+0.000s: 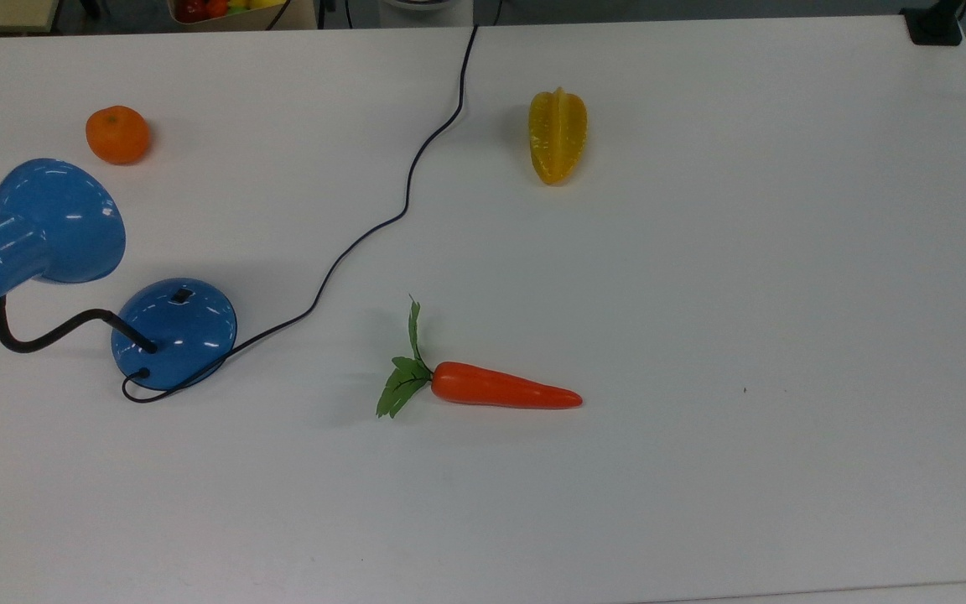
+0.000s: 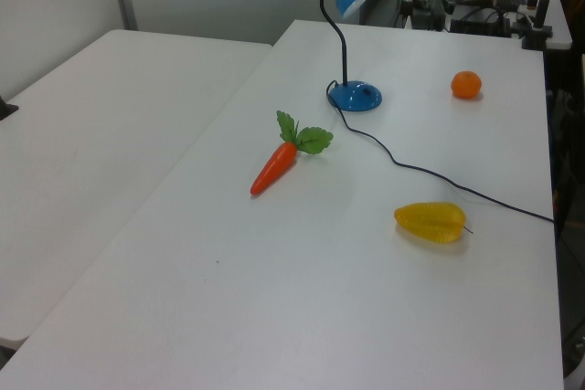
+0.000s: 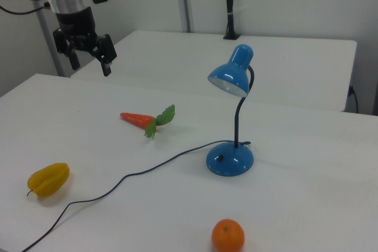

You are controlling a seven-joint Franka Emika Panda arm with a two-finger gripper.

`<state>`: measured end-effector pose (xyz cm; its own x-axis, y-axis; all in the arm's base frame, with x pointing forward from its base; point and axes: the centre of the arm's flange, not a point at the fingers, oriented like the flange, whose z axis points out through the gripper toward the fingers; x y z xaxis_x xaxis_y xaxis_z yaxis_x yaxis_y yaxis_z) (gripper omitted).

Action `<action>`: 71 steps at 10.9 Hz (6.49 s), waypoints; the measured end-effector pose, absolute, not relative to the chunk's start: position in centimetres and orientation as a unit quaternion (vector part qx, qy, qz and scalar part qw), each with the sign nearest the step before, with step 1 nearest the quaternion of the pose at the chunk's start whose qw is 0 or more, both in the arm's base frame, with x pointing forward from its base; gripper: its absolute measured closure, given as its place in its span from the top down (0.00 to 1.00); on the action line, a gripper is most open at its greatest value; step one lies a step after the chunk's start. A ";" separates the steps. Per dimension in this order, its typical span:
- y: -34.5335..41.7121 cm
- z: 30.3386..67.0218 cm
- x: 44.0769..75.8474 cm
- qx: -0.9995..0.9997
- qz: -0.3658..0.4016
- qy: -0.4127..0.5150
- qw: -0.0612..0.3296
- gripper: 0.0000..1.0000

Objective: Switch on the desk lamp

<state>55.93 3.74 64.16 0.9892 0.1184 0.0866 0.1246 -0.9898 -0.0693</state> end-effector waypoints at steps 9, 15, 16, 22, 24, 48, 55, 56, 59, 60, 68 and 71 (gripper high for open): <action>3.6 64.4 55.8 -0.997 -0.043 -0.059 0.037 1.00; 3.5 64.5 55.8 -0.997 -0.044 -0.059 0.037 0.60; 3.5 64.5 55.8 -0.997 -0.044 -0.059 0.037 0.42; 3.8 64.3 55.8 -0.996 -0.042 -0.059 0.052 0.01; 3.8 64.2 55.8 -0.996 -0.041 -0.058 0.053 0.01; -16.1 39.6 64.1 -0.984 -0.154 0.006 -0.092 0.01; -16.4 35.4 65.7 -0.974 -0.200 -0.002 -0.106 0.01; -16.5 34.9 65.8 -0.974 -0.202 -0.002 -0.107 0.01; -16.5 33.6 66.0 -0.974 -0.201 -0.004 -0.108 0.01; -16.5 33.4 66.0 -0.974 -0.201 -0.004 -0.108 0.01; -16.5 33.1 66.1 -0.974 -0.200 -0.005 -0.108 0.01; -16.5 33.1 66.1 -0.974 -0.200 -0.005 -0.108 0.01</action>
